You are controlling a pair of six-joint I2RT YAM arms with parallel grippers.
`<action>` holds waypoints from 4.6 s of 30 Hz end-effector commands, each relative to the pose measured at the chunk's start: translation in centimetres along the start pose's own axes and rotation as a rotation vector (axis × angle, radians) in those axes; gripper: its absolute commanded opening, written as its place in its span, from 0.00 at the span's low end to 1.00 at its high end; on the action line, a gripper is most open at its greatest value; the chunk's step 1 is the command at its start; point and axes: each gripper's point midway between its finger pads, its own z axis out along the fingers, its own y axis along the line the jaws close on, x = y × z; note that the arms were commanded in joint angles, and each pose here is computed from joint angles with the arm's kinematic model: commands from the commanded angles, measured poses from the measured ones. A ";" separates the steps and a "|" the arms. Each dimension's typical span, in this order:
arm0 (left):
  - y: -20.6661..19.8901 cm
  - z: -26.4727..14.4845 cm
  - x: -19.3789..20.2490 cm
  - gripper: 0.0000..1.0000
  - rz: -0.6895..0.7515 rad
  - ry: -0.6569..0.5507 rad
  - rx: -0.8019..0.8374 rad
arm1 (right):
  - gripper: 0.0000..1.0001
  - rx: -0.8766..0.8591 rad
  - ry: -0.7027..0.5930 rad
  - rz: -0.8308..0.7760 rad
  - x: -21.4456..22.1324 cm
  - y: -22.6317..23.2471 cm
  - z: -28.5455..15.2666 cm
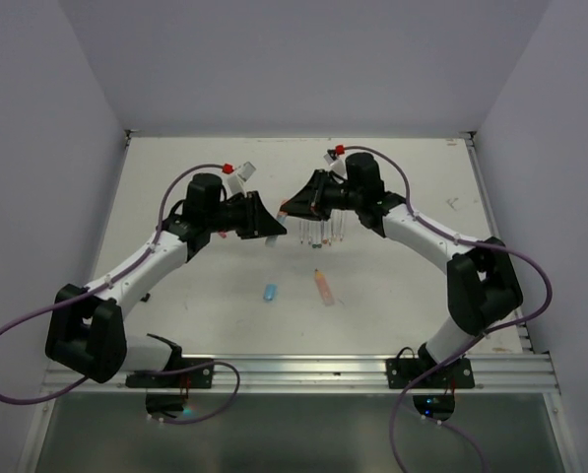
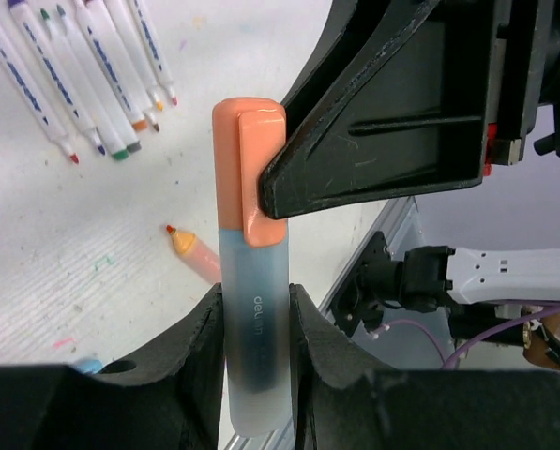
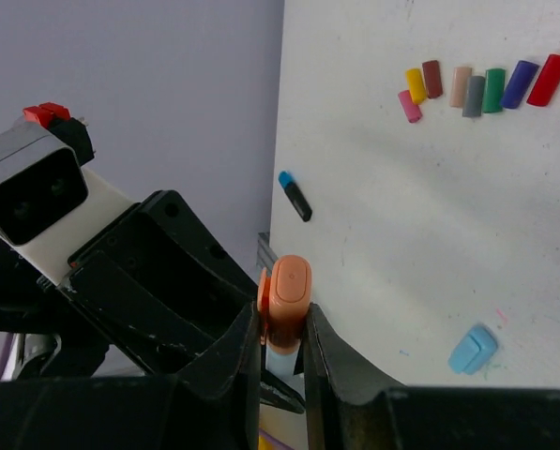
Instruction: Open the pen caps
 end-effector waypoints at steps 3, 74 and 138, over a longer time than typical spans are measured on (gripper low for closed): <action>-1.8 -1.3 2.2 0.00 0.013 0.105 0.033 | 0.00 -0.018 -0.320 -0.138 -8.8 2.0 -3.0; 6.4 -9.1 0.4 0.00 -0.019 -0.064 -0.639 | 0.17 0.409 0.399 -0.120 16.0 -14.6 5.9; 4.8 12.6 13.8 0.09 -0.481 0.180 -0.486 | 0.57 0.474 -0.002 -0.112 1.9 -7.1 -13.5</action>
